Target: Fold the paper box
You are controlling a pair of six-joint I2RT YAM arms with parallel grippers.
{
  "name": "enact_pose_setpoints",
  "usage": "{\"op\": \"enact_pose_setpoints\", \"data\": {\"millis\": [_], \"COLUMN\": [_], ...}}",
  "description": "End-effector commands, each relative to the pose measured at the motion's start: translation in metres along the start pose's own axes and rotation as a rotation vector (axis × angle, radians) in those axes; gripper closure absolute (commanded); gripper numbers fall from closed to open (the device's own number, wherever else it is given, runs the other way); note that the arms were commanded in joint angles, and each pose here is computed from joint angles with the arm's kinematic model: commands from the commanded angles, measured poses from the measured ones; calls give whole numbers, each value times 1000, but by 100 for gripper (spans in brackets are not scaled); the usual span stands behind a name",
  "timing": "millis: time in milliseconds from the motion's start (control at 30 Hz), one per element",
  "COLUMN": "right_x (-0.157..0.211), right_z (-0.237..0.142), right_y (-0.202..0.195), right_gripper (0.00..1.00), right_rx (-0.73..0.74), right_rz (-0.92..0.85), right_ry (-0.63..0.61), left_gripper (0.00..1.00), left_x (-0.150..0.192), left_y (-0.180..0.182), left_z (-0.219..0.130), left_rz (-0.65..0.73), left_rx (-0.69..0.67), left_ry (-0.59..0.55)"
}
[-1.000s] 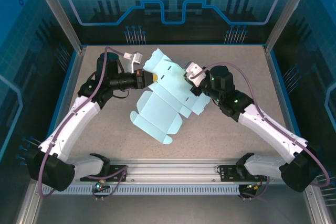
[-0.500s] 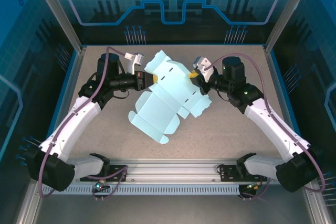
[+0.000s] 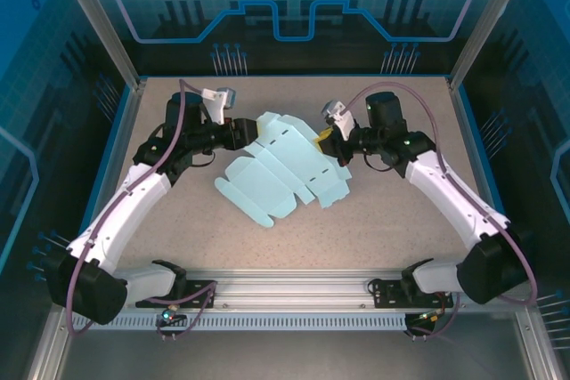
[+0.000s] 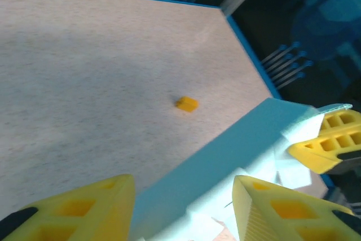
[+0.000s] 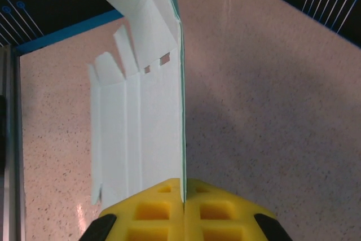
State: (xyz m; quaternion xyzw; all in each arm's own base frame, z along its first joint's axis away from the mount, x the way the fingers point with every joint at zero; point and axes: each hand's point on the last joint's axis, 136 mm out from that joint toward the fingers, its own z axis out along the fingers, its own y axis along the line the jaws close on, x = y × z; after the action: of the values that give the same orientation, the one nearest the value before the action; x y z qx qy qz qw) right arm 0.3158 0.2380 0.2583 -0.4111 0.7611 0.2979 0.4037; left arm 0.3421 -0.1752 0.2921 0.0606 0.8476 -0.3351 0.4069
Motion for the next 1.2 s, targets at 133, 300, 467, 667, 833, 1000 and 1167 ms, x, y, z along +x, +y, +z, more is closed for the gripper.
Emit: {"op": "enact_pose_setpoints", "data": {"millis": [133,300,467,667,833,1000,1167], "right_x": [40,67,89,104,111,122,129], "right_z": [22,35,47,60,68,77,85], "right_y": [-25,-54,-71,-84,-91,-97,-100], "right_gripper": [100,100,100,100,100,100,100], "right_rx": [-26,84,164,196,200,199,186], "right_rz": [276,378,409,415,418,424,437], "right_ry": [182,279,375,432,454,478,491], "left_gripper": [48,49,49,49,51,53,54], "left_x": [28,57,93,146,172,186,197], "left_y": [36,24,11,5,1,4,16], "left_z": [-5,3,27,78,114,139,156], "left_rz": [-30,-66,-69,-103,-68,-47,-28], "left_rx": [-154,-103,-61,-21,-9,-1,-31], "left_ry": [33,52,81,198,248,276,303]}}
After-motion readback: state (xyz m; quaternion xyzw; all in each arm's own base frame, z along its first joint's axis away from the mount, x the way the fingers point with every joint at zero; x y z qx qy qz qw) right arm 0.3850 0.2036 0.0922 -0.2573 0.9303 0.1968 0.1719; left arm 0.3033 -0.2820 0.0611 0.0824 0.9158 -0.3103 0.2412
